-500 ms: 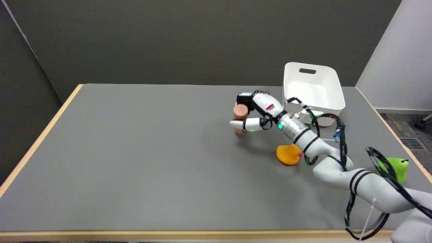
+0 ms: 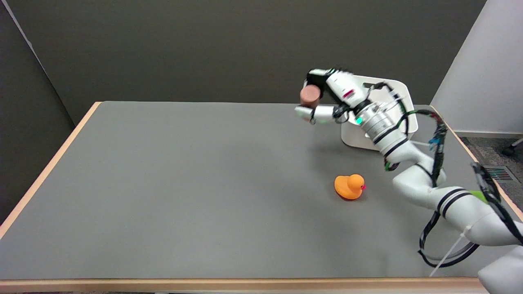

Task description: Place the wooden cylinder in the white box.

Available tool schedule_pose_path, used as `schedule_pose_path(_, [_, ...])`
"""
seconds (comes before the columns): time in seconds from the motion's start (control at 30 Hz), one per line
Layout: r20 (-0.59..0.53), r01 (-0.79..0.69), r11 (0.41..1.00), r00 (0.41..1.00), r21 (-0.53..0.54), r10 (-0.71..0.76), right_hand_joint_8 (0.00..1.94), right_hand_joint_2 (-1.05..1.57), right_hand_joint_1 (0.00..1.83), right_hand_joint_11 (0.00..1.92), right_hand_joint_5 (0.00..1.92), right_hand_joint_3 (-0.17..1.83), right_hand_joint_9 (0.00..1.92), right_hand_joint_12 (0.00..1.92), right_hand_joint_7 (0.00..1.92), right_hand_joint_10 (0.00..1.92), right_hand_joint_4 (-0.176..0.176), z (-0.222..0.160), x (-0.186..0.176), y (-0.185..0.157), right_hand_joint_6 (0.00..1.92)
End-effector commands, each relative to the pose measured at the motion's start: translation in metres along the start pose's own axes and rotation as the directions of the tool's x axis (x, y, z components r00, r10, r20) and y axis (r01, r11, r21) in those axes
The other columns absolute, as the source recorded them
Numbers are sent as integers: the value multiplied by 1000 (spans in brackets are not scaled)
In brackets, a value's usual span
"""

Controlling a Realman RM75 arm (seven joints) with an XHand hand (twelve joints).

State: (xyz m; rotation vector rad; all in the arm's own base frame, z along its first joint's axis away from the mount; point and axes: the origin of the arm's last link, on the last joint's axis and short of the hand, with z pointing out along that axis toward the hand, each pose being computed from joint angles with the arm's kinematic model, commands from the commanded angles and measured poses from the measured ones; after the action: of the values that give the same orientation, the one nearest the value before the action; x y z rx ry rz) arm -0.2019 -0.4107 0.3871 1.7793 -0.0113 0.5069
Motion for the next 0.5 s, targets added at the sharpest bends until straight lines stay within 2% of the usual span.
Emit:
schedule_pose_path(0.03, [-106, 195, 937, 966, -290, -234, 1282, 1024, 1209, 504, 649, 407, 835, 1914, 939, 1382, -134, -4, 105, 85, 1457])
schedule_pose_path(0.1, [-91, 191, 924, 968, -330, -233, 1323, 1099, 1189, 527, 617, 295, 844, 1899, 905, 1364, -123, -8, 106, 97, 1483])
schedule_pose_path(0.33, [-26, 155, 873, 982, -462, -188, 1327, 1102, 1188, 515, 616, 292, 844, 1898, 902, 1368, -123, -22, 97, 135, 1484])
schedule_pose_path(0.5, [47, 108, 818, 994, -566, -98, 1319, 1087, 1194, 483, 622, 312, 823, 1904, 910, 1368, -128, -42, 66, 165, 1474])
